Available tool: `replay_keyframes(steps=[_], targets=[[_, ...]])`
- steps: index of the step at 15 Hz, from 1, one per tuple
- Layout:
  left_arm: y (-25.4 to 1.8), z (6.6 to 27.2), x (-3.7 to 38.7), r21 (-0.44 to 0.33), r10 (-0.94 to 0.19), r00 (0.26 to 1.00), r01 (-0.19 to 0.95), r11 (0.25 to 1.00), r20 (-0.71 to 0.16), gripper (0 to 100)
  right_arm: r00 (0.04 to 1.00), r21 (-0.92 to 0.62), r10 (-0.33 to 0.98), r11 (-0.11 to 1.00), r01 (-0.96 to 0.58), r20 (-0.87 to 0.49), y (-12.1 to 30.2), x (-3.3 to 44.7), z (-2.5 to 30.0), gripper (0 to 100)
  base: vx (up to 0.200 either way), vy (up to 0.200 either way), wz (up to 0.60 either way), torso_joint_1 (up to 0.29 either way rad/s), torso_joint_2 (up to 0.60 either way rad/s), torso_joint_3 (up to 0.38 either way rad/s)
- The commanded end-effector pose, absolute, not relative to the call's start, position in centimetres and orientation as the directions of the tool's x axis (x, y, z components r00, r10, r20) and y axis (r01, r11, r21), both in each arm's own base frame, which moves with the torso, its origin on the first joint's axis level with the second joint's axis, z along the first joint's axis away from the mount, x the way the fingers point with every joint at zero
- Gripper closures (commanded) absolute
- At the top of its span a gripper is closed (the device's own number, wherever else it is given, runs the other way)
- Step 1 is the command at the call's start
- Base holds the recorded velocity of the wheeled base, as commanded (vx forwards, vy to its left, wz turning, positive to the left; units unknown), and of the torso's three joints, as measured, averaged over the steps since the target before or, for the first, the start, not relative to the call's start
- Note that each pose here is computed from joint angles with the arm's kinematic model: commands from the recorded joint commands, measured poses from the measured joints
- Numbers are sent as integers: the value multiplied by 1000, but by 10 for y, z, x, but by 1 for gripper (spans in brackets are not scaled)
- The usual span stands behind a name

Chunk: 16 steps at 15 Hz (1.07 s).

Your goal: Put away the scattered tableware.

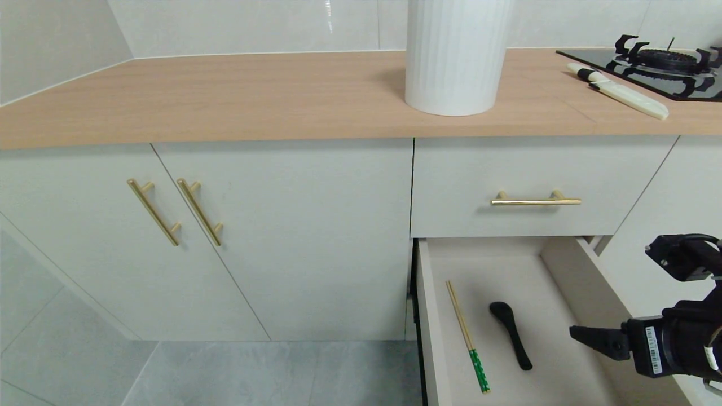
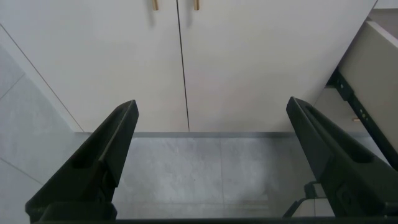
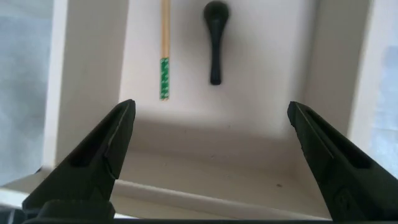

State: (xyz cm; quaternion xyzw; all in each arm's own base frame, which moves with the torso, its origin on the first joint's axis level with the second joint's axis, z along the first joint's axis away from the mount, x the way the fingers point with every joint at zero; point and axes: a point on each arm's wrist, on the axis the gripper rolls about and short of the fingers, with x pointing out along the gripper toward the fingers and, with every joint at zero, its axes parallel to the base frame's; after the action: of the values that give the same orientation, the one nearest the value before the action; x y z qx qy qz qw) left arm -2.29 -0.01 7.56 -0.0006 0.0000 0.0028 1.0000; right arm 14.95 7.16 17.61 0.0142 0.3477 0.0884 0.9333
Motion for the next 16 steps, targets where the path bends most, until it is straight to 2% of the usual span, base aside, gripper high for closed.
replay_keyframes(steps=[1,6,9,13,16], targets=[[0,76,-23,-2,6,1000,-6,1000,0,0,726,73,199,977,-201,-659,76,139,177,0,-200,0,0,7,2,7],[0,76,-23,-2,6,1000,-6,1000,0,0,703,62,224,966,-249,-675,77,127,177,0,-200,0,0,0,2,3],[0,76,-23,-2,6,1000,-6,1000,0,0,643,15,228,947,-320,-731,77,117,172,0,-200,0,0,1,4,2],[0,76,-23,-2,6,1000,-6,1000,0,0,517,50,265,919,-392,-814,88,121,158,0,0,0,0,0,0,0],[0,76,-23,-2,6,1000,-6,1000,0,0,449,35,210,930,-367,-869,98,136,137,0,0,0,0,0,0,0]])
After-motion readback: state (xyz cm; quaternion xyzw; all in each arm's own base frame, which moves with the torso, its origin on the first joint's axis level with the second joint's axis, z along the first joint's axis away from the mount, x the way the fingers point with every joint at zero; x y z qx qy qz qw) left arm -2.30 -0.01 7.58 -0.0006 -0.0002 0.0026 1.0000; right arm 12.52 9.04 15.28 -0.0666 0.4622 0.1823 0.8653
